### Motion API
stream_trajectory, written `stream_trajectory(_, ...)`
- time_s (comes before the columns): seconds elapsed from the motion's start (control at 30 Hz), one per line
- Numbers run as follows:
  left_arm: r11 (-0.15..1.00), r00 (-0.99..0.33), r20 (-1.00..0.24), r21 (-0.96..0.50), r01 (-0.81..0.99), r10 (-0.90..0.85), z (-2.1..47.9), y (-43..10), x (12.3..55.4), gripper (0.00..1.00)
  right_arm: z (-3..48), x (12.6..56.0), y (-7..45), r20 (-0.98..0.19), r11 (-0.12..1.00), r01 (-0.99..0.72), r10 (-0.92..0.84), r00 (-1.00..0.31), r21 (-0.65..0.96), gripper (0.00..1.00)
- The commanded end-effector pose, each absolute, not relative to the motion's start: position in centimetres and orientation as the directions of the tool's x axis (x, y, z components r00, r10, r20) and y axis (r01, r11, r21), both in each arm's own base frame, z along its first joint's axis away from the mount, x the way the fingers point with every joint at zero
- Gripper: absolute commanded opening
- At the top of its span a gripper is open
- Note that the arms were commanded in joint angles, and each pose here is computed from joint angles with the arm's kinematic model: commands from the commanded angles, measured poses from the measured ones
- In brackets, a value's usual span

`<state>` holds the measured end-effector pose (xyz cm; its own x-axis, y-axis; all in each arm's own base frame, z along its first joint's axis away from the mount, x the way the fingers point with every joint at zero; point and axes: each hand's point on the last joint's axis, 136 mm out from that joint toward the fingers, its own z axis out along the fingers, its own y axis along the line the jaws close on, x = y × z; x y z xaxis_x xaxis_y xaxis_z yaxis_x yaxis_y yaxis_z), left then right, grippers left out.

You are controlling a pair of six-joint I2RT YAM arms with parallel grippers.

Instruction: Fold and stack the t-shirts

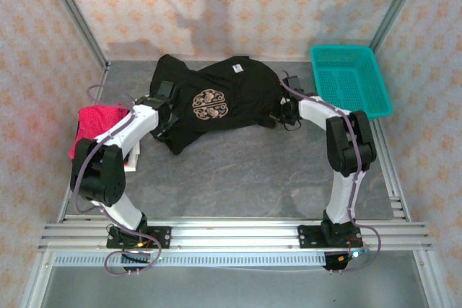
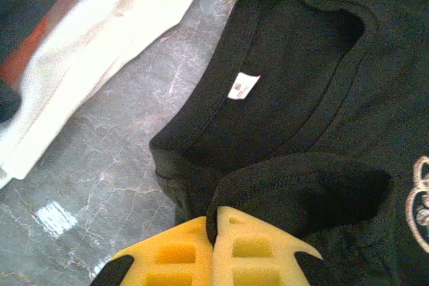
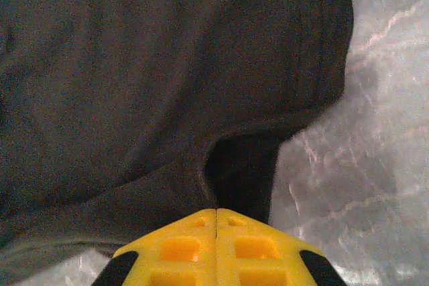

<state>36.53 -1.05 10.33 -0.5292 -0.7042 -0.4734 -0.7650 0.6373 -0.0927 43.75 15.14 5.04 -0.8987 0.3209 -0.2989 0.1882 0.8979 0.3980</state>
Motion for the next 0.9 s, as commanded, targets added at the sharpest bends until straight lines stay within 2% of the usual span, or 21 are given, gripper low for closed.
stream_trajectory(0.0,0.643,-0.539,-0.499,-0.048,-0.765,-0.679,11.0,-0.5,34.6,0.00,7.5,42.4,15.8,-0.316,0.877,0.149,0.317,-0.894,0.457,0.00)
stream_trajectory(0.23,0.645,-0.563,-0.490,0.002,-0.764,-0.665,10.0,-0.4,30.6,0.00,8.3,39.2,14.4,-0.370,0.881,0.138,0.326,-0.870,0.452,0.00)
stream_trajectory(0.43,0.621,-0.565,-0.453,0.033,-0.783,-0.689,7.9,-0.1,26.3,0.00,7.6,35.9,13.7,-0.335,0.882,0.146,0.317,-0.887,0.448,0.00)
stream_trajectory(0.63,0.603,-0.571,-0.387,0.045,-0.796,-0.724,4.8,-0.3,23.2,0.02,6.6,34.5,13.6,-0.290,0.874,0.178,0.333,-0.897,0.453,0.01)
stream_trajectory(0.67,0.606,-0.571,-0.377,0.032,-0.795,-0.729,4.4,-0.7,23.0,0.05,6.5,34.5,13.6,-0.287,0.871,0.182,0.338,-0.897,0.457,0.09)
stream_trajectory(0.7,0.614,-0.574,-0.367,0.010,-0.790,-0.732,4.1,-1.3,23.0,0.11,6.6,34.5,13.6,-0.287,0.868,0.191,0.348,-0.892,0.458,0.27)
stream_trajectory(0.73,0.621,-0.577,-0.364,-0.005,-0.783,-0.731,3.9,-1.8,23.0,0.22,6.9,34.6,13.5,-0.293,0.864,0.200,0.362,-0.885,0.463,0.46)
stream_trajectory(0.77,0.626,-0.577,-0.372,-0.012,-0.780,-0.727,4.1,-2.0,22.9,0.30,7.1,34.7,13.4,-0.295,0.858,0.211,0.377,-0.878,0.468,0.57)
stream_trajectory(0.8,0.623,-0.571,-0.384,-0.016,-0.782,-0.726,4.3,-2.1,22.7,0.41,7.3,34.8,13.3,-0.298,0.851,0.229,0.398,-0.867,0.472,0.65)
stream_trajectory(0.87,0.611,-0.546,-0.412,-0.033,-0.791,-0.730,5.2,-1.8,22.3,0.62,7.8,35.0,12.9,-0.295,0.821,0.288,0.470,-0.832,0.493,0.71)
